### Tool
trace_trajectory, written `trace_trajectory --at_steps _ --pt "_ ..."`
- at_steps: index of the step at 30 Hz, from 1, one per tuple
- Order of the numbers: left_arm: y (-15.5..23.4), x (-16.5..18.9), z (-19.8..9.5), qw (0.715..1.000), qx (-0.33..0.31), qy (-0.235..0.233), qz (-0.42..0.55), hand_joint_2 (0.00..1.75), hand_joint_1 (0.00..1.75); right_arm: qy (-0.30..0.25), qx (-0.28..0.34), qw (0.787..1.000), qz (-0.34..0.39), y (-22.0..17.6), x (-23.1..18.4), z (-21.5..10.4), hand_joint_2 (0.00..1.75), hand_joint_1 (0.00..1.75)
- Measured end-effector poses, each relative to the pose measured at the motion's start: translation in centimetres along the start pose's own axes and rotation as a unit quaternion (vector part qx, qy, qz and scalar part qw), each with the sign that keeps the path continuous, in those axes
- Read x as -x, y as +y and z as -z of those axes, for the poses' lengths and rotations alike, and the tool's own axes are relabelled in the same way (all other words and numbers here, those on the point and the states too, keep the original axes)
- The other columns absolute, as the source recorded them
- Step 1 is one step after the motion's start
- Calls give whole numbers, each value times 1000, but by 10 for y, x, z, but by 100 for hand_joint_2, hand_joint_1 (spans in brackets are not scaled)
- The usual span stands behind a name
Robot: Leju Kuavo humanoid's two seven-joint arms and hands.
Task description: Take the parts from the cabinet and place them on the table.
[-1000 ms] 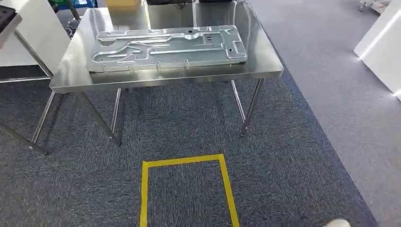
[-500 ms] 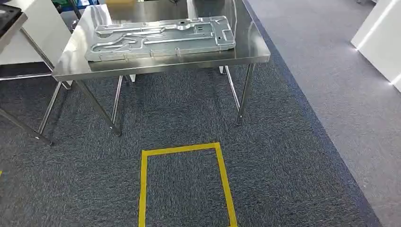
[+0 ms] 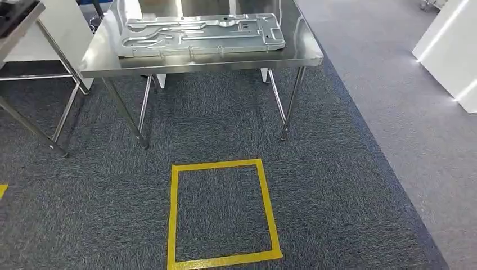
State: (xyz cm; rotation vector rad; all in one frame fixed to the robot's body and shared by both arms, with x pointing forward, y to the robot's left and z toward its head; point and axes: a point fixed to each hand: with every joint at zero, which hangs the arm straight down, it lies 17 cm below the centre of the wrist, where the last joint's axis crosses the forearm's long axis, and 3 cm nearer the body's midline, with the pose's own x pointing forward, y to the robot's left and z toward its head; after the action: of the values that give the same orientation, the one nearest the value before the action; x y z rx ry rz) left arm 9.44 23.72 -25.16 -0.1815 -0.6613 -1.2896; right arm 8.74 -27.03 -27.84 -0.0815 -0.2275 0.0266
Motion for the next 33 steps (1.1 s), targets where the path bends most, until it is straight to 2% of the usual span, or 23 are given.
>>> trace_trajectory --at_steps 18,24,33 --pt "0 9 -2 1000 -1 14 9 0 0 -2 -4 1000 -8 5 -4 0 0 0" --pt "14 9 -1 1000 -10 13 16 0 0 -6 -5 1000 -4 11 -7 -1 0 0" --pt "3 16 -5 1000 -1 23 15 0 0 2 -5 1000 -2 12 1 -1 0 0"
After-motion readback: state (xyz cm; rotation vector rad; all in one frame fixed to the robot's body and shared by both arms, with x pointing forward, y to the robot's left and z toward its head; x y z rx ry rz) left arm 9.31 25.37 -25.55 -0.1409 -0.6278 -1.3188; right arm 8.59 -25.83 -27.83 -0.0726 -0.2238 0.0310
